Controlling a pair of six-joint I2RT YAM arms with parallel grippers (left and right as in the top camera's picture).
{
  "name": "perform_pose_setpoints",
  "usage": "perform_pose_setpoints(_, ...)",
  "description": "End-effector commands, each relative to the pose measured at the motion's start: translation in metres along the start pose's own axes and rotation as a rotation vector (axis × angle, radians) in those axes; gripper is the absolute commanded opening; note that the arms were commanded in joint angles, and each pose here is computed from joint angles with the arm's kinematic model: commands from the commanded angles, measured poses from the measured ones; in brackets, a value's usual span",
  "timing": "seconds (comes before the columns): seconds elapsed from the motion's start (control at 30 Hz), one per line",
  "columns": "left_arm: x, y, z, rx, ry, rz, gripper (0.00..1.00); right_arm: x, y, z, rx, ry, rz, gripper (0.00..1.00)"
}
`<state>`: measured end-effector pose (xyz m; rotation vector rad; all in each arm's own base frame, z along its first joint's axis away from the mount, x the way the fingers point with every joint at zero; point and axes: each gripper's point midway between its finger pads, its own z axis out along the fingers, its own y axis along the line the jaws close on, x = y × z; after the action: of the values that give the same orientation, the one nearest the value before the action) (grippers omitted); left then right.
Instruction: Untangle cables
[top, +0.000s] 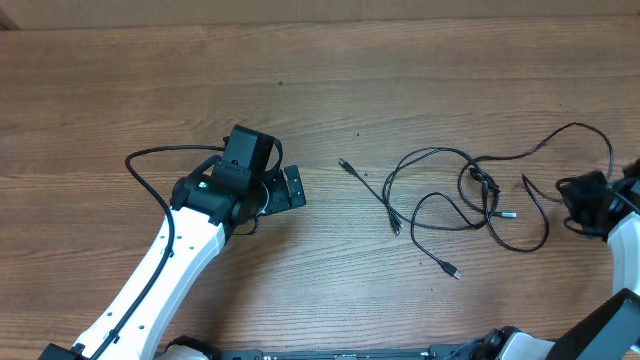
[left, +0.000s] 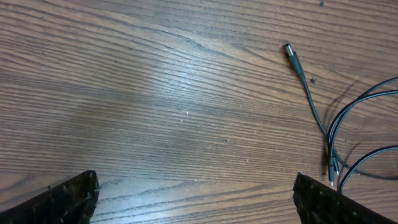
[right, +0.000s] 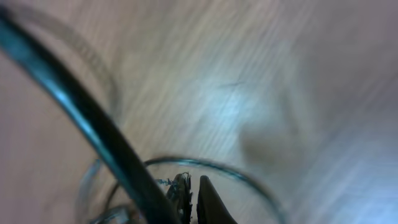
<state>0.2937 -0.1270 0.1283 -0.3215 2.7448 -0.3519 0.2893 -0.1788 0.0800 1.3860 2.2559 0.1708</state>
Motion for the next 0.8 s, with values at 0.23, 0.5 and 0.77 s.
perform_pose_setpoints(0.23, 0.003, 0.001, 0.000, -0.012, 0.014, -0.007, 1.00, -0.066, -0.111, -0.046, 0.553, -0.369, 0.154, 0.04)
perform_pose_setpoints(0.5, 0.003, 0.000, 0.000, -0.005, 0.018, -0.043, 1.00, -0.184, -0.110, -0.131, 0.487, -0.734, 0.199, 0.04)
perform_pose_setpoints(0.77, 0.002, -0.001, 0.000, -0.003, 0.013, -0.059, 1.00, -0.279, -0.031, -0.302, 0.419, -1.137, 0.011, 0.04)
